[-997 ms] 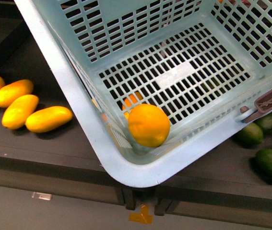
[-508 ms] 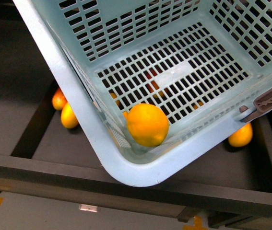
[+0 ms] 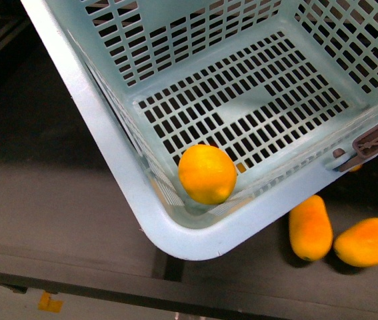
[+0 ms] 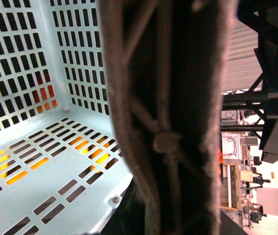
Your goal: Pick lemon and mango into basket
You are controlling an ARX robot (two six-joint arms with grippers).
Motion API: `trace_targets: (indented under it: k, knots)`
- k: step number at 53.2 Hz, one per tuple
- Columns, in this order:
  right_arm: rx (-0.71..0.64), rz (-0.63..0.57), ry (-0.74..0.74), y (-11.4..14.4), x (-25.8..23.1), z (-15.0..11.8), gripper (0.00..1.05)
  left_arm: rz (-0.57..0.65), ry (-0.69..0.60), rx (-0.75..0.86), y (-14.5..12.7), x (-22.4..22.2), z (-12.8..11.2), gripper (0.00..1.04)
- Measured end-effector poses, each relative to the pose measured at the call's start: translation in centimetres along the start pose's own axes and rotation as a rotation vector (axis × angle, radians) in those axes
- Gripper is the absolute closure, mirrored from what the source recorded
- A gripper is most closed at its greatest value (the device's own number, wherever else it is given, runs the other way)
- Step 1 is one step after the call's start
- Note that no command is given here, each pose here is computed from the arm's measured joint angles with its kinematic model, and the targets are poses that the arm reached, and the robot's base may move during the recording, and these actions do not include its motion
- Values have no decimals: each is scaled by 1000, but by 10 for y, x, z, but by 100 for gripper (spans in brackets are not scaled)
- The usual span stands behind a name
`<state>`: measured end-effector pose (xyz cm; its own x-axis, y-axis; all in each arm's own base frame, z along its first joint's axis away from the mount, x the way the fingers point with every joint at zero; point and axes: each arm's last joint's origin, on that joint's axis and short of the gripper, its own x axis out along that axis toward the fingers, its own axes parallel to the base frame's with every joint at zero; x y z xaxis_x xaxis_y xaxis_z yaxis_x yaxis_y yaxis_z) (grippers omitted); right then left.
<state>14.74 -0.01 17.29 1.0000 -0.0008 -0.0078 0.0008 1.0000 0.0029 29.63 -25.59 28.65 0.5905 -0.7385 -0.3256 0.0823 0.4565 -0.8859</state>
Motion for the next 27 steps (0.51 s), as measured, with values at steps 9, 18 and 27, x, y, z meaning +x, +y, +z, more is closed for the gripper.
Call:
trace_targets:
  k: [9, 18, 27]
  knots:
    - [0, 5, 0, 0, 0, 0, 9, 3, -7, -1, 1, 0, 2, 99]
    - [46, -65, 71, 1, 3, -1, 9, 16, -39, 14, 3, -1, 6, 99]
    - [232, -472, 351, -15, 24, 16, 9, 3, -7, 1, 1, 0, 2, 99]
